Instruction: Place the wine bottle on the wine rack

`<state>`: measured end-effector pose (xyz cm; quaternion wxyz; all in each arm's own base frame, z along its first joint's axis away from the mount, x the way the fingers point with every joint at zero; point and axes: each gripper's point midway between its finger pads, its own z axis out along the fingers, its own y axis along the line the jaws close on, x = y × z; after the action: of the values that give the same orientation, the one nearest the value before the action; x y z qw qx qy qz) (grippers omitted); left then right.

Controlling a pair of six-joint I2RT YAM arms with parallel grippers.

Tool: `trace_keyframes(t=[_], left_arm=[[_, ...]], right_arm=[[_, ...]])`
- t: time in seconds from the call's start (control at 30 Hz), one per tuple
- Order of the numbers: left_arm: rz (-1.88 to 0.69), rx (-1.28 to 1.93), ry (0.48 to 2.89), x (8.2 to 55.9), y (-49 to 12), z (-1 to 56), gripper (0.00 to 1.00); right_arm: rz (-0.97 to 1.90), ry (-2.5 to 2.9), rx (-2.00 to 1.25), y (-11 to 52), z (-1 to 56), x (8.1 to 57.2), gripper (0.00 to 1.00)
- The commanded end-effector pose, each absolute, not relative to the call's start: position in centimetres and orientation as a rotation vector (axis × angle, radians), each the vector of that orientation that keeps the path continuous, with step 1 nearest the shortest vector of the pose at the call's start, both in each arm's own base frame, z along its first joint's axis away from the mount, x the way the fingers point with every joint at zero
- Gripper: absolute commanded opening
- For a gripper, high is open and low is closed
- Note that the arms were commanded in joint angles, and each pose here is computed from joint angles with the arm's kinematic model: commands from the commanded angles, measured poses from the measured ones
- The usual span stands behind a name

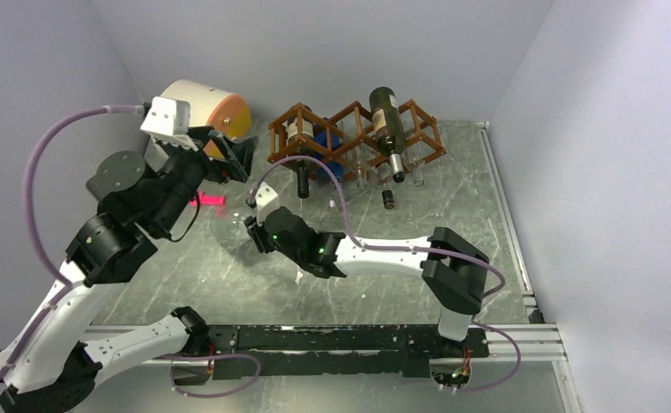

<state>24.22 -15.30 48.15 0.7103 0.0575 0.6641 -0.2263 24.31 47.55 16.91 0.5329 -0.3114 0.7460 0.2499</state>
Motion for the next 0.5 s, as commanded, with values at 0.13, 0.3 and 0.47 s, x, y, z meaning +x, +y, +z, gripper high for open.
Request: trace_keyframes(t=[0.13,0.3,0.47], left_arm=[[-0.362,0.075,1.620,26.8,-15.2,44.2,0.95],[-0.276,0.081,1.730,28.1,-15.7,40.4,0.95],[-0.221,0.085,1.868,28.8,-16.1,35.6,0.95]], right_arm=[[0.593,1.949,-0.676,43.0,14.6,22.1,0.00],[0.597,2.018,-0.680,40.5,13.2,20.5,0.00],[0.570,2.069,-0.760,37.8,11.8,18.8,0.00]])
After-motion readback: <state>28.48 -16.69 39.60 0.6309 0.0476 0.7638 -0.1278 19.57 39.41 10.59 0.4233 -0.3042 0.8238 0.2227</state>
